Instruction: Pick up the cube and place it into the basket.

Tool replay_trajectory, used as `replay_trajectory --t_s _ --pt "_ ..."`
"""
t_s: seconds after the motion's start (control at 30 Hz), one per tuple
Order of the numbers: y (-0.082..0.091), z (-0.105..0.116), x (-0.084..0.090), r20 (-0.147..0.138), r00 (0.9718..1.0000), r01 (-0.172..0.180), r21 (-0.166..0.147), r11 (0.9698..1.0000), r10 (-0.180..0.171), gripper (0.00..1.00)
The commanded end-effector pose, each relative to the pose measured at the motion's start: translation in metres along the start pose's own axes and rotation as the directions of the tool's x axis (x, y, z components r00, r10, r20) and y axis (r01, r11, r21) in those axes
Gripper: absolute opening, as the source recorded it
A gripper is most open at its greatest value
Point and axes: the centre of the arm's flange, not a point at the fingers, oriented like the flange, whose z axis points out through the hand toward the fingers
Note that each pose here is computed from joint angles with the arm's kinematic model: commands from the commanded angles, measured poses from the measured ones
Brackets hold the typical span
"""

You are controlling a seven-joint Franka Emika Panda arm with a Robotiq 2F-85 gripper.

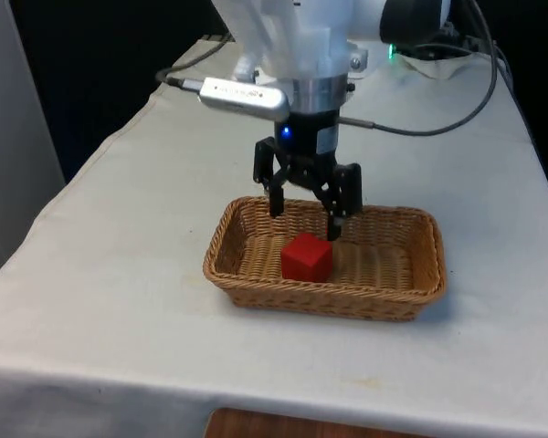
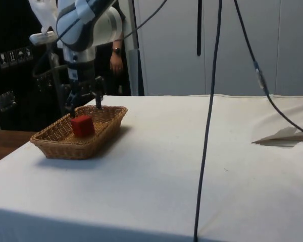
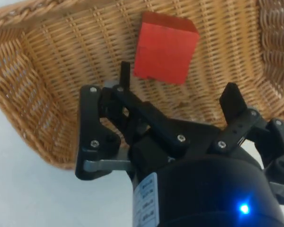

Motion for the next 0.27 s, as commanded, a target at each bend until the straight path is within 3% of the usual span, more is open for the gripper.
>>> replay_trajectory --t_s 0.0,0.23 --pt "0.000 -0.002 -0.001 -0.007 1.0000 0.001 0.003 1.0000 -0.001 1.00" --pt "0.007 -0.028 -0.005 -0.009 1.0000 0.000 0.016 0.9999 0.001 1.00"
